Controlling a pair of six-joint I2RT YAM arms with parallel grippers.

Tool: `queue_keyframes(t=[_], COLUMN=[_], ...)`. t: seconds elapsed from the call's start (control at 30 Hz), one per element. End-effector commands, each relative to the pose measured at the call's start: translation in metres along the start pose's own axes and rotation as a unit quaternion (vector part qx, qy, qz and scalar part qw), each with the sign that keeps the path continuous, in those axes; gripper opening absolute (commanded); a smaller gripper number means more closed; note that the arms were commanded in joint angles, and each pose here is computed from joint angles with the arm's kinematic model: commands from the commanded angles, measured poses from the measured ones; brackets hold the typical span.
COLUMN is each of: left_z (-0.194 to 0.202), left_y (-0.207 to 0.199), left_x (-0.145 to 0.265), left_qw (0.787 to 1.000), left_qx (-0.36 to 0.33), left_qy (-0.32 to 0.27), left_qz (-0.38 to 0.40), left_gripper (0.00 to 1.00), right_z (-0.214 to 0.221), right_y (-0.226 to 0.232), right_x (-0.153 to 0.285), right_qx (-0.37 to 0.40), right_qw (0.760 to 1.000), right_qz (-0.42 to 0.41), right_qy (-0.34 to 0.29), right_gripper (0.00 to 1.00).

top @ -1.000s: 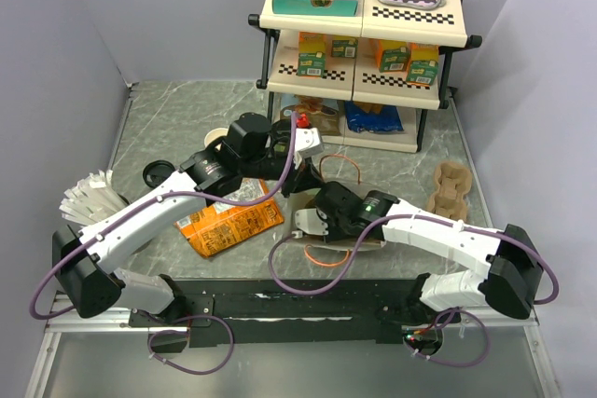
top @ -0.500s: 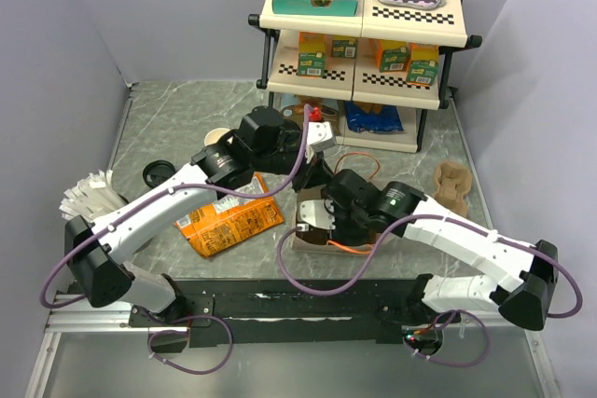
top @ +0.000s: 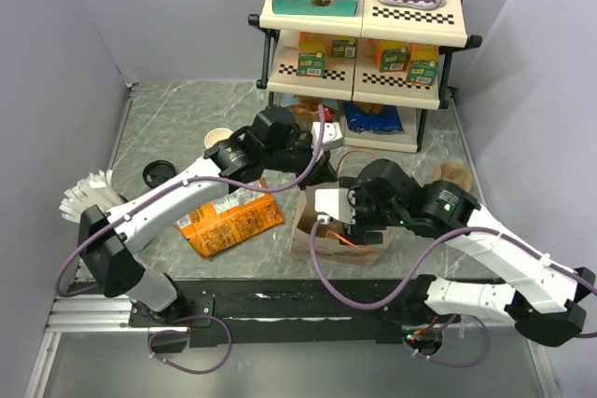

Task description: Pack the takeout coffee

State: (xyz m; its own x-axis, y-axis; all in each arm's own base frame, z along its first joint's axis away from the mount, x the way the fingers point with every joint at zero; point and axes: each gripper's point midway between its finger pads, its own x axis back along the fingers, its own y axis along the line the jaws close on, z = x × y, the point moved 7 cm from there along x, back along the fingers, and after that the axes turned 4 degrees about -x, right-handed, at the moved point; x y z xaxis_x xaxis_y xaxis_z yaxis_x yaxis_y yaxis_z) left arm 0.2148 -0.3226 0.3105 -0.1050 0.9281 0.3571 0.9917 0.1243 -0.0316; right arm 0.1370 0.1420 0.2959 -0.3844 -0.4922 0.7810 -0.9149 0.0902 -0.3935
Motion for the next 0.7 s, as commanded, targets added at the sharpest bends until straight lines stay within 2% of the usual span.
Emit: queue_keyframes(t=[0.0,0.27,0.37,0.53,0.6,0.63,0.67], left_z=[-0.021,-0.024,-0.020,-0.017,-0.021,-0.022,-0.023], left_y=[0.008,0.022,0.029,0.045,0.046,0.047,0.047], left_x=[0.005,0.005,0.004,0.005,0.007,0.008,0.007], left_qw=[0.999,1.000,1.000,1.000,1.000,1.000,1.000], left_qx=[-0.035,-0.026,-0.015,-0.006,-0.012,-0.012,-0.012], left_qy=[-0.011,-0.004,-0.003,-0.001,-0.003,-0.005,-0.009], left_qz=[-0.014,-0.017,-0.019,-0.027,-0.025,-0.025,-0.021], left_gripper=[0.01,0.01,0.01,0.01,0.01,0.01,0.01], right_z=[0.002,-0.019,-0.017,-0.008,-0.006,0.001,-0.006], right_y=[0.002,-0.006,-0.002,0.007,0.003,0.000,-0.009], right_x=[0.029,0.099,0.111,0.113,0.110,0.100,0.094], right_qx=[-0.039,-0.058,-0.062,-0.051,-0.050,-0.059,-0.066], right_qw=[0.999,0.991,0.989,0.991,0.991,0.992,0.988], right_qz=[-0.002,0.015,0.013,-0.004,0.020,0.042,0.070], right_qy=[-0.020,-0.122,-0.134,-0.128,-0.123,-0.100,-0.118], right_gripper=[0.87,0.85,0.84,0.80,0.79,0.78,0.78])
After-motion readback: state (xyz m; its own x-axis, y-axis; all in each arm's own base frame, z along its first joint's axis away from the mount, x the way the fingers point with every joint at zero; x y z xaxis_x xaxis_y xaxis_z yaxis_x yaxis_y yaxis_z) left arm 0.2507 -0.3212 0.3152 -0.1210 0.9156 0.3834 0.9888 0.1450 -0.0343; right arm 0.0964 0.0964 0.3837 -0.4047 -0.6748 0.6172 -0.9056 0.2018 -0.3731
